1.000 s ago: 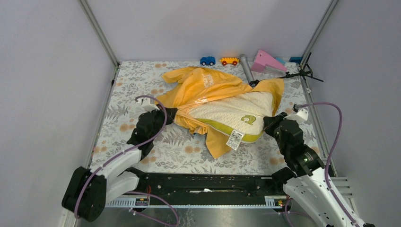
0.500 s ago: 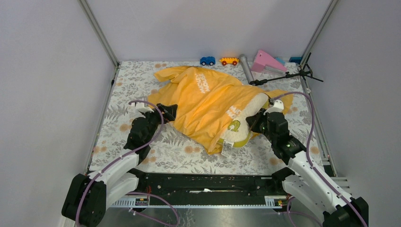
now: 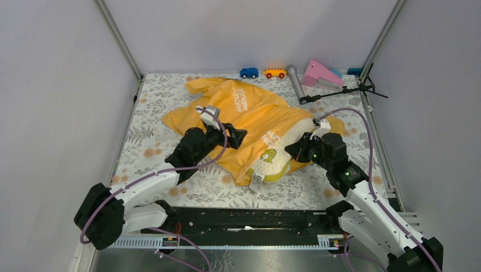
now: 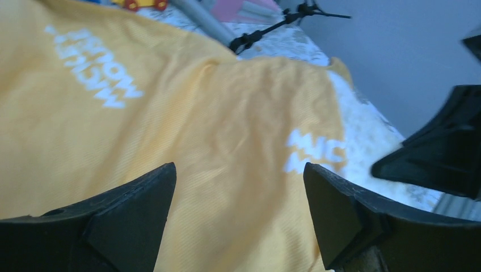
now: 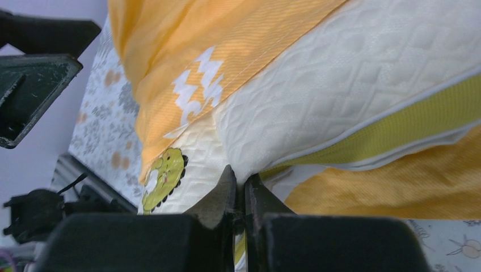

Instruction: Remove the pillowcase from the pillow

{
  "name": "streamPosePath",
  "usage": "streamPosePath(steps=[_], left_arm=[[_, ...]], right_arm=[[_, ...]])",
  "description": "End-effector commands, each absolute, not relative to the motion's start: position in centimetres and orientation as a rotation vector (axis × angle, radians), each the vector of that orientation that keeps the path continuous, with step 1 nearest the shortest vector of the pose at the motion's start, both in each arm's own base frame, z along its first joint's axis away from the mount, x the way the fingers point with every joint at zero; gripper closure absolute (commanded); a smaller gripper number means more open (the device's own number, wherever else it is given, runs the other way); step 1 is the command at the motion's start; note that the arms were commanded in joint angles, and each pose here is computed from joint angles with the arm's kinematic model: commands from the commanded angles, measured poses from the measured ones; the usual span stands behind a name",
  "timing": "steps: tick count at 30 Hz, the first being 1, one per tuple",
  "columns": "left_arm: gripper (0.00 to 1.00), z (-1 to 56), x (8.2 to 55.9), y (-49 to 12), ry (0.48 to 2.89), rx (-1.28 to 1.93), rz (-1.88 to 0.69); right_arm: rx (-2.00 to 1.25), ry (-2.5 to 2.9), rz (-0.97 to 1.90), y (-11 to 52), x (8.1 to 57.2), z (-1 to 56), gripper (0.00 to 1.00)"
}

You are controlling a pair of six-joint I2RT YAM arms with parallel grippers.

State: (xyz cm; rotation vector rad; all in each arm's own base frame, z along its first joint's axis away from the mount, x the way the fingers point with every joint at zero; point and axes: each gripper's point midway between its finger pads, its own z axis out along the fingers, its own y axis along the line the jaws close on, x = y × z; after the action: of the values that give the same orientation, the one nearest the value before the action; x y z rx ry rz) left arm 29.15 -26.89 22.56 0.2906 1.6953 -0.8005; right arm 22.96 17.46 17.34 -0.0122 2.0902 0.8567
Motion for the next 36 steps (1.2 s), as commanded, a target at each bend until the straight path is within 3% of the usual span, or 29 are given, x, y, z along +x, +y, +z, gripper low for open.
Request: streamPosePath(steps=[1,9,21,30,36], left_arm=[[0.07,25.0,29.2,-27.1,1.705,0.286,-0.778],[0.1,24.3,28.5,-30.3,1.816,0.447,-0.762],[0.1,25.4,25.9,-37.8,1.811,0.762,-0.939],[0.2,25.6,22.4,-39.6,1.784,0.907,-1.153],[0.25,23.9,23.4,-39.4,1.863,0.887,-1.089]], right_arm=[[-0.135,1.945,0.96,18.3,21.4,23.5,1.0],[-0.083,1.792,0.859,15.6,20.6,26.8,1.0],[-0.081,1.804,0.866,15.4,20.1,26.6,1.0],[-0.079,1.821,0.867,15.6,20.3,26.2,1.0],[-0.077,1.817,0.871,15.6,20.2,26.4,1.0]])
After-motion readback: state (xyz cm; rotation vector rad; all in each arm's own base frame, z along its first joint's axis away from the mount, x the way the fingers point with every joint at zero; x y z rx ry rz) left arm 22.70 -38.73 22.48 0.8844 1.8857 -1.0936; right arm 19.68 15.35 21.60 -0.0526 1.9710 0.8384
